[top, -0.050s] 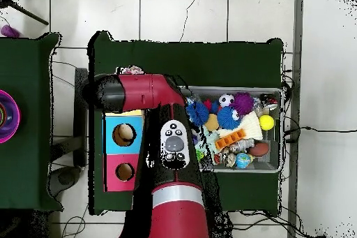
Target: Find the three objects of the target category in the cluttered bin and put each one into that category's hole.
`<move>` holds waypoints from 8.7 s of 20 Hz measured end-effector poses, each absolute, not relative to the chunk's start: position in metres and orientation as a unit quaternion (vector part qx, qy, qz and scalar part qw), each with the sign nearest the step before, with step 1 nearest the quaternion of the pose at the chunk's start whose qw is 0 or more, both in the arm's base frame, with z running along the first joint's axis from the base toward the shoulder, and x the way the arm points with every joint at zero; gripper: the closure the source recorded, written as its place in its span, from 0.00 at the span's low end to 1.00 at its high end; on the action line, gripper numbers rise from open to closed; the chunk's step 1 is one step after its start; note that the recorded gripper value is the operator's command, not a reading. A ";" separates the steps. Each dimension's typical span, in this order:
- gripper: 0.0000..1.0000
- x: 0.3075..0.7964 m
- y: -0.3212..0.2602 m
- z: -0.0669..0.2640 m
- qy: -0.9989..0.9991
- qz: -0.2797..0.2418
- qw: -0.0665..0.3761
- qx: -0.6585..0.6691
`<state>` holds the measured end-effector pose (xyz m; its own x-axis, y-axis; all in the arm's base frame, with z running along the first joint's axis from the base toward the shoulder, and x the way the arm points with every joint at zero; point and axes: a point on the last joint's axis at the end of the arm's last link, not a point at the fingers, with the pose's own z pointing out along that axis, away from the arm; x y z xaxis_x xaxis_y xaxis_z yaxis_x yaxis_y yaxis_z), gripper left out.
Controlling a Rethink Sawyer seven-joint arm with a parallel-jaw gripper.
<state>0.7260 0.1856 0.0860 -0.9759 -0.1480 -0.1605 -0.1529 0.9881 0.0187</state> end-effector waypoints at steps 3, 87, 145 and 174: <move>1.00 0.724 0.185 0.085 0.993 0.016 0.088 -0.071; 0.00 0.682 0.216 0.030 0.992 -0.040 0.114 -0.024; 1.00 0.730 0.191 0.162 0.999 -0.031 0.026 -0.009; 1.00 0.766 0.154 0.082 0.998 -0.046 0.039 0.000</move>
<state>0.7658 0.1535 0.0818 -0.9970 -0.0027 -0.0776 0.0045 0.9957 -0.0921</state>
